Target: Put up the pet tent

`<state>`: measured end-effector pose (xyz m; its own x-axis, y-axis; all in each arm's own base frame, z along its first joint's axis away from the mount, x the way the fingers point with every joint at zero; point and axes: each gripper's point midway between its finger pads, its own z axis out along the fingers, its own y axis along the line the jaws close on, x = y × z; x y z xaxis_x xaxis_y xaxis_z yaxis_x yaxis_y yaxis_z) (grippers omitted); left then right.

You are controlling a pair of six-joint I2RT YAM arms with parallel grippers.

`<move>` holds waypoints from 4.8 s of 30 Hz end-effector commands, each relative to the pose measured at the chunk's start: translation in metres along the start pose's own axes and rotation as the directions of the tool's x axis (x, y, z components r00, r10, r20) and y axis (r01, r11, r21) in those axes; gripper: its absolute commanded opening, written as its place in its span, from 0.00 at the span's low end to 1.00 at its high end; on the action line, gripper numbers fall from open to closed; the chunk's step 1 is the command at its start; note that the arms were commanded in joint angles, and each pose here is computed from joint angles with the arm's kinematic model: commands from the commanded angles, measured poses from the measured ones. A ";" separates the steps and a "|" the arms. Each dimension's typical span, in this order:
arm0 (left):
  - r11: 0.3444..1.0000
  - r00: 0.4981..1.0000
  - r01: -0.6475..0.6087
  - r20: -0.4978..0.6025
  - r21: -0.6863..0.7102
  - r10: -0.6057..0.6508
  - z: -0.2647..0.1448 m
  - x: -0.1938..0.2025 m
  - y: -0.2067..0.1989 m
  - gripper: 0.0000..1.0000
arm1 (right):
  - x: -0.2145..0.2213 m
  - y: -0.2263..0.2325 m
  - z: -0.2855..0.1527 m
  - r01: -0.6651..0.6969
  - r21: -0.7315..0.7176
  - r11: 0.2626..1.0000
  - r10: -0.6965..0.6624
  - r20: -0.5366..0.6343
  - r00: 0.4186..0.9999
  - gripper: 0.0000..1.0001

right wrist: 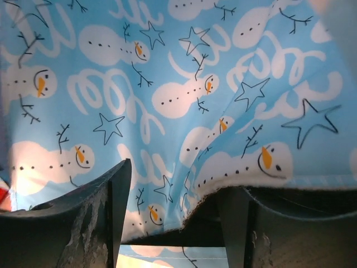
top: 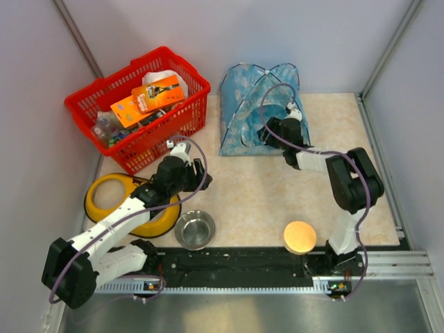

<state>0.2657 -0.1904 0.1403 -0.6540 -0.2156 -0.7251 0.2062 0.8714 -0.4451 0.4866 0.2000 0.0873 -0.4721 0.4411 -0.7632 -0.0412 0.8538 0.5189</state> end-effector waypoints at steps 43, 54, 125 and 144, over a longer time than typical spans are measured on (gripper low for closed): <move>0.882 0.884 -0.435 0.274 0.180 0.379 0.171 -0.110 -0.051 0.00 | -0.011 0.061 -0.094 0.018 -0.234 0.972 -0.024 -0.024 0.999 0.38; 0.834 0.904 -0.427 0.172 0.350 0.392 0.089 -0.046 -0.090 0.00 | 0.018 0.070 -0.130 0.089 -0.280 0.956 -0.098 -0.020 0.995 0.50; 0.876 0.909 -0.417 0.136 0.244 0.395 0.104 -0.006 -0.083 0.00 | 0.016 0.042 -0.240 0.144 -0.061 0.988 -0.143 0.021 0.990 0.58; 0.879 0.871 -0.467 0.121 -0.093 0.476 0.151 -0.066 -0.048 0.00 | 0.066 -0.018 -0.235 0.151 0.118 0.981 -0.120 -0.235 0.964 0.71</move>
<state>0.3914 -0.2927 0.1285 -0.3930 0.1207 -0.9116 0.4362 0.8972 -0.0692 0.2542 0.1528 0.1324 -0.6080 0.2817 -0.7422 -0.0288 0.9265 0.3752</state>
